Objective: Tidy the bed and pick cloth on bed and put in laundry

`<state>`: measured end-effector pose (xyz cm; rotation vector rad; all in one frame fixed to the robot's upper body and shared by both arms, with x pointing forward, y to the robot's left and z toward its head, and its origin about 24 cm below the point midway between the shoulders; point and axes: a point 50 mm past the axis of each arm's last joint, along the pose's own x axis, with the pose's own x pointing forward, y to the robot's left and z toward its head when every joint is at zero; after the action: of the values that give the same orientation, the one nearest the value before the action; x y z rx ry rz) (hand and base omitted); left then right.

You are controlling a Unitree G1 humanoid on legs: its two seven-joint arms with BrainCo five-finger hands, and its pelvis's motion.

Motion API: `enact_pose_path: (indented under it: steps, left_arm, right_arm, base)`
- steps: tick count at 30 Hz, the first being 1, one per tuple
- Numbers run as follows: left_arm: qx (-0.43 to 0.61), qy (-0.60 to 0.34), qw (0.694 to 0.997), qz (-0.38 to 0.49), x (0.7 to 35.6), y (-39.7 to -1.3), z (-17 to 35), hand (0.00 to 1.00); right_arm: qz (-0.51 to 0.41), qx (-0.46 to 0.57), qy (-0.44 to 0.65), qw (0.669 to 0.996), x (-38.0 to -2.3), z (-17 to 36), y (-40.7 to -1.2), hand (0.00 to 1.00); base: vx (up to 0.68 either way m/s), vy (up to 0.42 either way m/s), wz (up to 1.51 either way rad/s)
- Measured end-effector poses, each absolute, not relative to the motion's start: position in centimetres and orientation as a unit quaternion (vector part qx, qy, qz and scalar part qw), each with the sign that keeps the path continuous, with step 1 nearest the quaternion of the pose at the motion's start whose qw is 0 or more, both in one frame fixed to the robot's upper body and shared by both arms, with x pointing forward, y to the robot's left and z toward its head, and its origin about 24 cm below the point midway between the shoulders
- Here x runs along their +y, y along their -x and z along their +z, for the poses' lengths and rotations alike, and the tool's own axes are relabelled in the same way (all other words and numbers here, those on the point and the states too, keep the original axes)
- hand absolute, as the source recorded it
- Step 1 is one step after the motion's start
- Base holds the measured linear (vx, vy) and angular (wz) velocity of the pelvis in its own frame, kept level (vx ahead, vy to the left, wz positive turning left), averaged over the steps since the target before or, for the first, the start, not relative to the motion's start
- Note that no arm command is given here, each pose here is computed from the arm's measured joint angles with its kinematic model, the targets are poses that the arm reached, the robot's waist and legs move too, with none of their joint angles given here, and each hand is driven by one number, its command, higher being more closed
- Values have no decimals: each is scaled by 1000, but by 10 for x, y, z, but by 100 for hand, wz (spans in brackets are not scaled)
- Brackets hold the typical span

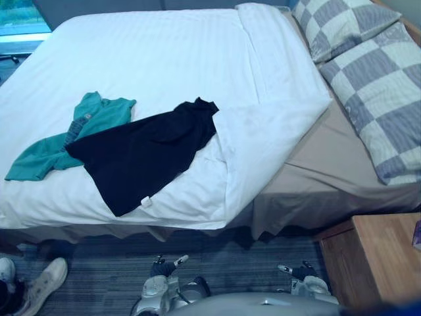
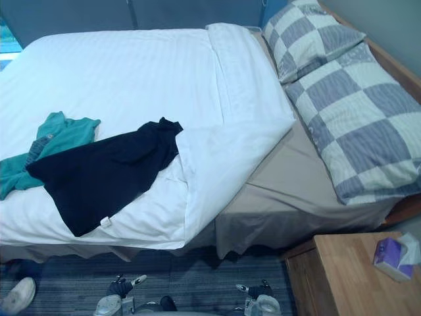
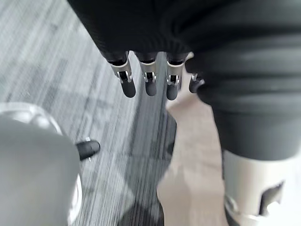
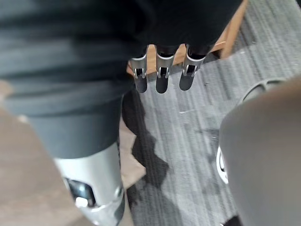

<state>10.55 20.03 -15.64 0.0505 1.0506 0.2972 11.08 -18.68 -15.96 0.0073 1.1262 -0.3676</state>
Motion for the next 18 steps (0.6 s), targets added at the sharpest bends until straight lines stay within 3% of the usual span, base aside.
enact_pose_path:
  steps: [5, 11, 18]
  left_arm:
    - [502, -40, 852, 144, 212, -107, -155, 0]
    - [511, -1, 844, 161, 197, -103, -159, 0]
    - [510, 31, 836, 198, 197, -97, -160, 0]
  right_arm:
    - [-165, 516, -13, 841, -183, -157, -118, 0]
    - [-190, 514, -27, 836, -191, -157, -116, 0]
    - [-282, 513, -122, 802, -195, -160, -99, 0]
  base:
    - [-159, -25, 62]
    - [43, -98, -25]
    - [42, 23, -27]
